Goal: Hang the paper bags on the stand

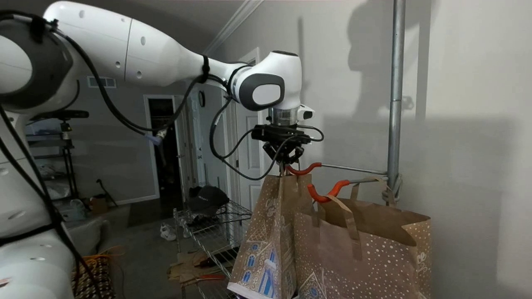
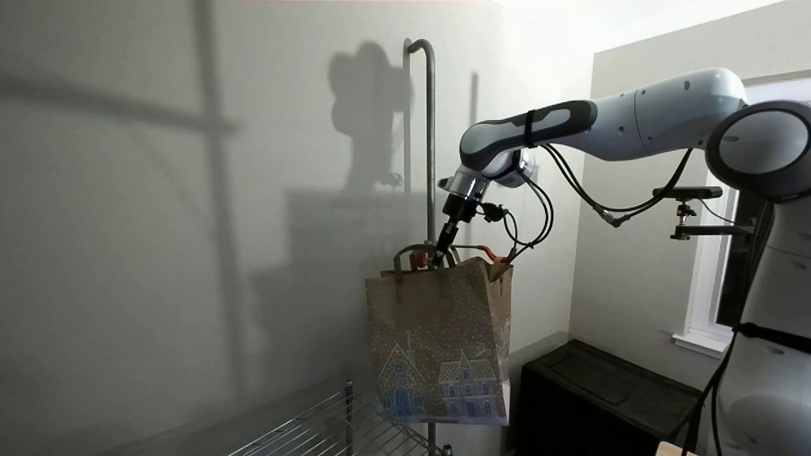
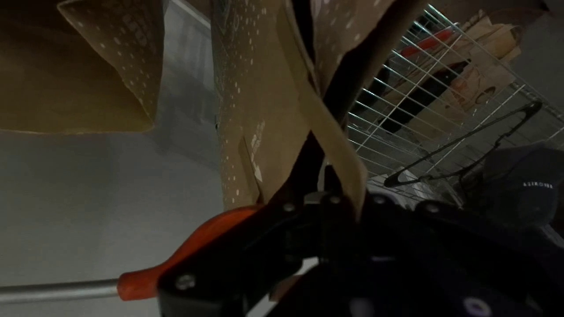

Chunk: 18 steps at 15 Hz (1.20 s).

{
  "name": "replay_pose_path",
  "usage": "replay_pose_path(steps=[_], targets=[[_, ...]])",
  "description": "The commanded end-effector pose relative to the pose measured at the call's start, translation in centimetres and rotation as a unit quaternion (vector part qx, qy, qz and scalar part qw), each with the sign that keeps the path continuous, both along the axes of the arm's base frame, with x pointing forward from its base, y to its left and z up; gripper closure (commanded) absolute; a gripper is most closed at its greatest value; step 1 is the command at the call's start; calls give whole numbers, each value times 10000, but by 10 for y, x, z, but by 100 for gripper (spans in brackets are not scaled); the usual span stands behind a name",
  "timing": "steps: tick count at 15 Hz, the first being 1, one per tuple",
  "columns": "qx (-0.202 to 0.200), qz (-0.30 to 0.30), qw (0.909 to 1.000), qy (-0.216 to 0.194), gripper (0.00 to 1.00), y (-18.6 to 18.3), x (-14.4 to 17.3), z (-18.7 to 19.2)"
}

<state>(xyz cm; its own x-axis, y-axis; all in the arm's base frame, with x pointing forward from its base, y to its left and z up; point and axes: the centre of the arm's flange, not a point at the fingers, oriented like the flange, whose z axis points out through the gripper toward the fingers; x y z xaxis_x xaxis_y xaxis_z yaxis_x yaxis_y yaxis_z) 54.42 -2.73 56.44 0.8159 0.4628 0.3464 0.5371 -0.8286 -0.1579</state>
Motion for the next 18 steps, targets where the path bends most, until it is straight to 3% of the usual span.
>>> replay_pose_path(steps=[1, 7, 8, 10, 18], targets=[[410, -312, 9985, 162, 97, -5, -3, -14], [625, -362, 9971, 251, 96, -10, -7, -24], [608, -367, 9971, 274, 71, -10, -7, -24], [581, -337, 9974, 268, 68, -11, -8, -23], [545, -312, 9976, 276, 19, -11, -13, -19]])
